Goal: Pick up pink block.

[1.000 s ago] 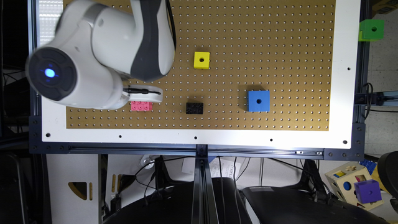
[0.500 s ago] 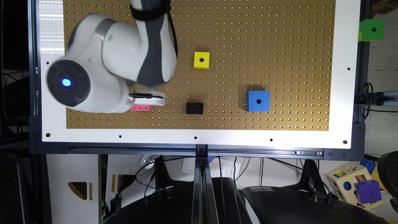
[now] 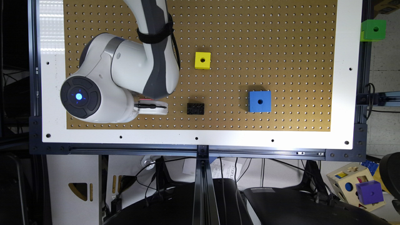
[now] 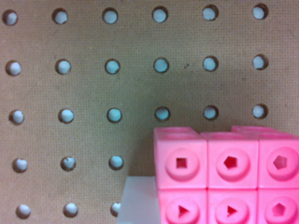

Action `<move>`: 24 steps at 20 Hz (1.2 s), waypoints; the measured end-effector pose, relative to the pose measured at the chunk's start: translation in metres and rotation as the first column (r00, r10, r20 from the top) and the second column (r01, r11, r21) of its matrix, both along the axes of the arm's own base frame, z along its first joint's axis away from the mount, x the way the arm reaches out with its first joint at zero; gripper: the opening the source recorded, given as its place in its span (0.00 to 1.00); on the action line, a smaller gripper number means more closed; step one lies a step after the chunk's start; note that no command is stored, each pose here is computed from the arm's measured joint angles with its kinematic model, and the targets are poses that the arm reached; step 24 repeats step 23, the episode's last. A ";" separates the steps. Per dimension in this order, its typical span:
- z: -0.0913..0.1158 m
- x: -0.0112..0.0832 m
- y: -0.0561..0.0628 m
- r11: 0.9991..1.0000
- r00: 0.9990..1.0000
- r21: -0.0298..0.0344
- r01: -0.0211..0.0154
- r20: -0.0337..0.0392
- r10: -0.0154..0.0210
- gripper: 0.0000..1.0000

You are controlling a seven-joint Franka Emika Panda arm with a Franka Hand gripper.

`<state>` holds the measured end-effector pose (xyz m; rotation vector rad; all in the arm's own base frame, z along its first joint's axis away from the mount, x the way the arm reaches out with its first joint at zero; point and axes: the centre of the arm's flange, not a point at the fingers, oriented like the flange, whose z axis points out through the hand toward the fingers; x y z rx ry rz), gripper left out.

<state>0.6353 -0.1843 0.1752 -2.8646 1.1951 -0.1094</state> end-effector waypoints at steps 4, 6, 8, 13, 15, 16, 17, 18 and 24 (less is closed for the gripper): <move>0.000 -0.0003 0.000 1.000 1.000 0.001 0.000 -0.003 0.000 0.00; 0.005 -0.0001 0.000 1.000 1.000 0.002 0.000 -0.007 0.000 0.00; 0.022 0.0007 0.000 1.000 1.000 0.001 -0.001 -0.012 0.001 0.00; 0.072 0.0007 -0.001 1.000 1.000 -0.001 -0.004 -0.021 0.004 0.00; 0.093 -0.0009 0.000 1.000 1.000 -0.001 -0.005 -0.027 0.005 0.00; 0.097 -0.0013 0.000 1.000 1.000 -0.001 -0.005 -0.029 0.005 0.00; 0.099 -0.0015 0.000 1.000 1.000 -0.001 -0.005 -0.030 0.005 0.00; 0.100 -0.0013 0.000 1.000 1.000 -0.001 -0.006 -0.028 0.005 0.00; 0.105 -0.0011 0.000 1.000 1.000 -0.003 -0.006 -0.023 0.006 0.00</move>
